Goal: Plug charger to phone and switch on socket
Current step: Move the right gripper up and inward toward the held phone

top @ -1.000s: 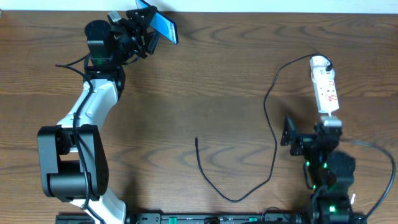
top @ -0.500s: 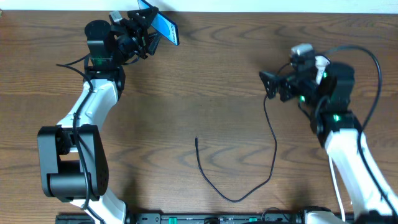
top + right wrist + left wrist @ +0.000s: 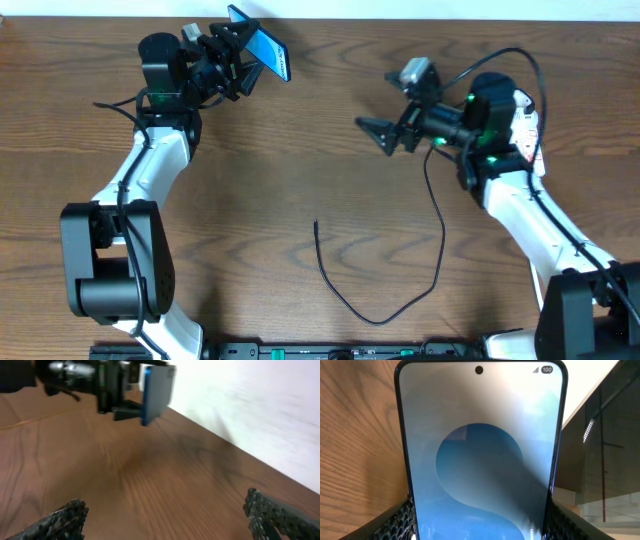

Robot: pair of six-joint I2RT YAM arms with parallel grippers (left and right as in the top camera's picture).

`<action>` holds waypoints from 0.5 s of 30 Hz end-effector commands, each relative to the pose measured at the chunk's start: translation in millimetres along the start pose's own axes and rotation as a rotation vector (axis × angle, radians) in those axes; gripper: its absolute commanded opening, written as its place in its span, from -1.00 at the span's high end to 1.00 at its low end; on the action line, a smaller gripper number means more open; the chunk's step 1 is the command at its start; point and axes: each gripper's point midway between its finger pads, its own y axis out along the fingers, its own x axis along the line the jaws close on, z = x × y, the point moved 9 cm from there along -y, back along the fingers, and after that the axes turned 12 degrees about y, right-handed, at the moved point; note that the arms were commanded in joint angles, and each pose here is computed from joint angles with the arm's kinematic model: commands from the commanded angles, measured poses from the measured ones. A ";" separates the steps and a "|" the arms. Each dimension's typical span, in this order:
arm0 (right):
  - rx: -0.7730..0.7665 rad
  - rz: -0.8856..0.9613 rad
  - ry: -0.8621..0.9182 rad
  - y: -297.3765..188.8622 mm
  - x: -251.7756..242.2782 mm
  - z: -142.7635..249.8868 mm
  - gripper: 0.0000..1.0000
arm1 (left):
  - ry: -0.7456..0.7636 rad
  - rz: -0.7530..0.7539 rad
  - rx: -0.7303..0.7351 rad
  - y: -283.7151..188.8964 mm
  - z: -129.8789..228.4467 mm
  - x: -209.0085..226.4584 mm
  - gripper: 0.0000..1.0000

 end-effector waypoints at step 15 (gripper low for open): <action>0.010 0.027 -0.075 39.2 22.3 3.1 -0.99 | 0.111 0.037 0.114 21.9 41.7 -18.6 0.85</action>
